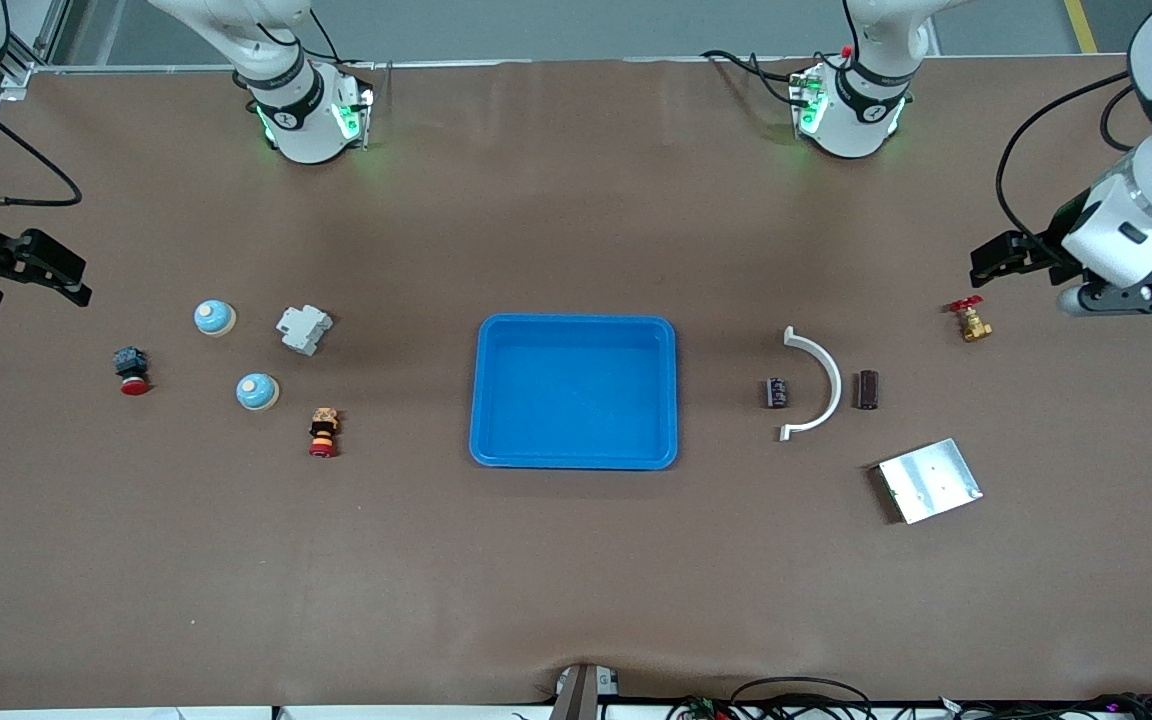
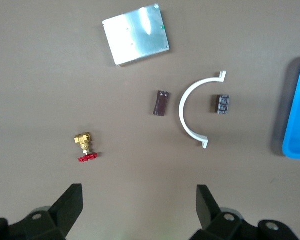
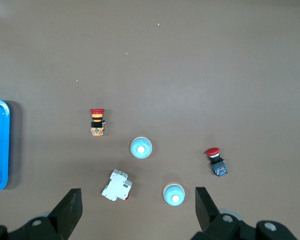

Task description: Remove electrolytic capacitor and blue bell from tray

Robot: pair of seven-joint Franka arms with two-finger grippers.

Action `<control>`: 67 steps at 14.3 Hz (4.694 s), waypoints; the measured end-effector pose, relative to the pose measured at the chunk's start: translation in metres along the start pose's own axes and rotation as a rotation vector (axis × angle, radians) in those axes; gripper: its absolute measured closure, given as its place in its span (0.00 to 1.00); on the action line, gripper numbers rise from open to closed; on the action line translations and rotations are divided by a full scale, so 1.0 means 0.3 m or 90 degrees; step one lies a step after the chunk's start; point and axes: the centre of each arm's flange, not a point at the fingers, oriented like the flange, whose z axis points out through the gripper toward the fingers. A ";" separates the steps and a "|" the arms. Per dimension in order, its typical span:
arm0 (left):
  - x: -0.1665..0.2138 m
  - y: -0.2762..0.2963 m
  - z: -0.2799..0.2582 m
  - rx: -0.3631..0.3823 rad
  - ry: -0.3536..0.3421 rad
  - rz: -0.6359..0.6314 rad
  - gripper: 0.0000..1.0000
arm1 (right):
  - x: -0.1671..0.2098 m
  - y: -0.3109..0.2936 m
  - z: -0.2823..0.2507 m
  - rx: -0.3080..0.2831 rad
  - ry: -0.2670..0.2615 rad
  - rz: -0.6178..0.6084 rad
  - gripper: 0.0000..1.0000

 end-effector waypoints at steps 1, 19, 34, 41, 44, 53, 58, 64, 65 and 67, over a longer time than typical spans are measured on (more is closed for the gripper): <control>0.004 0.001 -0.035 -0.001 0.014 -0.014 0.00 | 0.000 -0.003 0.000 0.000 0.000 -0.001 0.00; 0.056 0.005 -0.211 -0.018 0.068 -0.020 0.00 | -0.034 0.085 0.094 0.055 -0.034 0.104 0.00; 0.055 -0.032 -0.224 -0.026 0.068 -0.030 0.00 | -0.056 0.028 0.096 0.020 -0.068 0.085 0.00; 0.060 -0.048 -0.218 -0.027 0.065 -0.035 0.00 | -0.066 0.027 0.079 0.018 -0.069 0.115 0.00; 0.061 -0.047 -0.217 -0.027 0.065 -0.035 0.00 | -0.067 0.027 0.078 0.017 -0.069 0.123 0.00; 0.061 -0.048 -0.216 -0.027 0.065 -0.035 0.00 | -0.063 0.028 0.074 0.017 -0.063 0.126 0.00; 0.061 -0.048 -0.216 -0.027 0.065 -0.035 0.00 | -0.061 0.020 0.058 0.017 -0.055 0.123 0.00; 0.061 -0.050 -0.216 -0.027 0.065 -0.036 0.00 | -0.063 0.016 0.050 0.017 -0.052 0.122 0.00; 0.061 -0.050 -0.216 -0.027 0.065 -0.036 0.00 | -0.063 0.015 0.050 0.017 -0.052 0.122 0.00; 0.061 -0.050 -0.216 -0.027 0.065 -0.036 0.00 | -0.063 0.015 0.050 0.017 -0.052 0.122 0.00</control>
